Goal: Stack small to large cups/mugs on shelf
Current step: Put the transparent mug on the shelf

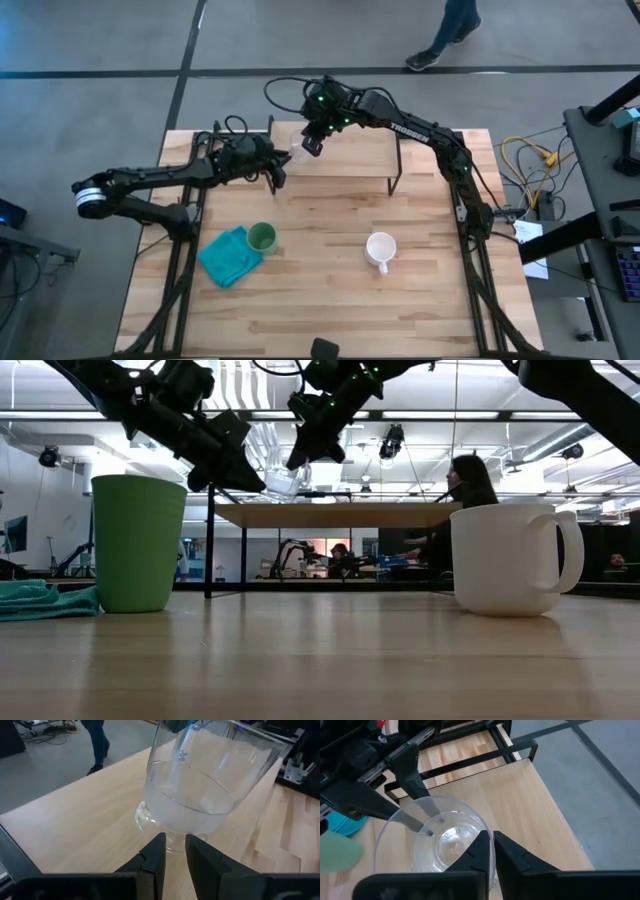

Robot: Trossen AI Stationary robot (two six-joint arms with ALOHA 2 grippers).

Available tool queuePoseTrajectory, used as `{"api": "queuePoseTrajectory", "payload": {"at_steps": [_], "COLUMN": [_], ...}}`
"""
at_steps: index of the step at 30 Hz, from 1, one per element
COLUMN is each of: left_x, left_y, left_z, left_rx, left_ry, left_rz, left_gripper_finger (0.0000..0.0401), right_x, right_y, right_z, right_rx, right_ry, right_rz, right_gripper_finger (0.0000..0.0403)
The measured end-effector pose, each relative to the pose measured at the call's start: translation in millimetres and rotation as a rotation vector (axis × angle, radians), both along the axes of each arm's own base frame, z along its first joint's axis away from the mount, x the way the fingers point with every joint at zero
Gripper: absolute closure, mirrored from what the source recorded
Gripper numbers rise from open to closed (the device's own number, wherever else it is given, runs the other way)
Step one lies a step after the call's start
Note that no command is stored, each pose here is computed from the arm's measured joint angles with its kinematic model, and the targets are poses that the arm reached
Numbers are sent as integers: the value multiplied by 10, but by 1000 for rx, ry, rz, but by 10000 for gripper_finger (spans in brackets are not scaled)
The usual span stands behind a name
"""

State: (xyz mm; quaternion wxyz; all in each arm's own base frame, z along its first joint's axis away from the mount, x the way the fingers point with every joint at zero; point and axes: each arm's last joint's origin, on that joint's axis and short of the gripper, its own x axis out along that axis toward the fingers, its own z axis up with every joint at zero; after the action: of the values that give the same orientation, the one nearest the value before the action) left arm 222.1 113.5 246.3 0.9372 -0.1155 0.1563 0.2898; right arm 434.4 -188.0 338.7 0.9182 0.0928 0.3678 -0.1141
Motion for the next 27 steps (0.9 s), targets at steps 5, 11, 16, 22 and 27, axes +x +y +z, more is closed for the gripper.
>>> {"api": "queuePoseTrajectory", "payload": {"at_steps": [5,11,16,22,27], "left_x": [0,-1,-3,-8,-5], "left_y": [-1,-2,-3,-21,-29], "left_z": [0,-2,-12,-39,-37], "left_rx": [-1,-3,-3,-6,-22], "left_ry": [1,3,3,8,4], "left_rz": [-1,-1,0,-6,-6], "left_gripper_finger": [338,338,338,338,338], "right_x": [5,10,11,13,12], "right_y": [3,7,6,7,7], "right_z": [-1,-9,-10,-10,-10], "right_rx": [2,4,4,14,11], "right_ry": [-4,-2,-2,-4,-3], "right_rz": [3,4,4,-7,-6], "right_gripper_finger": [359,326,314,322,333]}}
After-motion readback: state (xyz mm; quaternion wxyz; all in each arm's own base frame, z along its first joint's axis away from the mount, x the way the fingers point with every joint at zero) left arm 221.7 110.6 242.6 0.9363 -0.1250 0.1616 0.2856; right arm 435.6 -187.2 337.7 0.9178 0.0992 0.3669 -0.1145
